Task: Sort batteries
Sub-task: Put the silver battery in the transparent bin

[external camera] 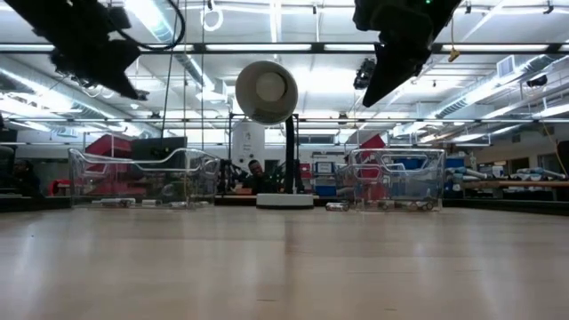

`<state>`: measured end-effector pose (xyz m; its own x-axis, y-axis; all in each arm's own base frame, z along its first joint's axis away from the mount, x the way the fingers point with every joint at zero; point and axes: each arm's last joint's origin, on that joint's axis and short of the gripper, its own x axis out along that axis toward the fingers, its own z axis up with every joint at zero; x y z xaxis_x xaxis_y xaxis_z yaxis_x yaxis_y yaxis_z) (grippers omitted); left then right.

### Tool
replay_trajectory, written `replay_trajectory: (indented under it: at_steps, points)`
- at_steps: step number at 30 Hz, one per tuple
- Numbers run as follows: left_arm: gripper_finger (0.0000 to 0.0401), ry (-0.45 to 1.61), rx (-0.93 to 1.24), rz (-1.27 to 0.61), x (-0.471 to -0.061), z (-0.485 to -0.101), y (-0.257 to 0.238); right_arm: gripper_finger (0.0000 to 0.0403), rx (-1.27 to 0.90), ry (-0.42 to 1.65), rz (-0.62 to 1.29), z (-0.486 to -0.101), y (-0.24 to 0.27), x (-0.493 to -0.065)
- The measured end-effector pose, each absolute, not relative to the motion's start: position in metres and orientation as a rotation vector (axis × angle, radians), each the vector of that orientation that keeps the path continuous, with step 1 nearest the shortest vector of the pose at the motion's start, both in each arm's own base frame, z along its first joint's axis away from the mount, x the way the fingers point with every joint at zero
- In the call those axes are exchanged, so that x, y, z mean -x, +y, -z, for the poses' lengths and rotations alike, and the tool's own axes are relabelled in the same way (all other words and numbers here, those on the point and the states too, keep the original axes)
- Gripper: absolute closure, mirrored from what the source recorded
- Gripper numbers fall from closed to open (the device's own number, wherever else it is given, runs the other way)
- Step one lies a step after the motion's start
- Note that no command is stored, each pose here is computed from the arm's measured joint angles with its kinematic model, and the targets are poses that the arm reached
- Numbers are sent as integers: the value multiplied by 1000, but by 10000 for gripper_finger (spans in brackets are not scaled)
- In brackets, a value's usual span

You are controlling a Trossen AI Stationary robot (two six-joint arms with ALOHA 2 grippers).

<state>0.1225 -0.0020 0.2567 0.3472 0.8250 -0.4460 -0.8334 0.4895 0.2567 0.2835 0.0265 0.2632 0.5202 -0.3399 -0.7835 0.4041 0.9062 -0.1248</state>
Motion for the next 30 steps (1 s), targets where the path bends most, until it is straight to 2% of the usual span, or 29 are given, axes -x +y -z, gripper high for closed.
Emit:
replay_trajectory:
  at_steps: [5, 14, 24, 30]
  points:
    - [385, 574, 118, -1222, -110, -255, 11, 403, -56, 917, 460, -264, 15, -286]
    - [384, 598, 188, -1359, -112, -241, 31, 403, -32, 926, 511, -265, -12, -287]
    - [380, 585, 314, -1275, -129, -198, 52, 403, -66, 890, 531, -268, -50, -289]
    - [338, 565, 376, -1325, -126, -196, 60, 403, -88, 895, 518, -267, -56, -288]
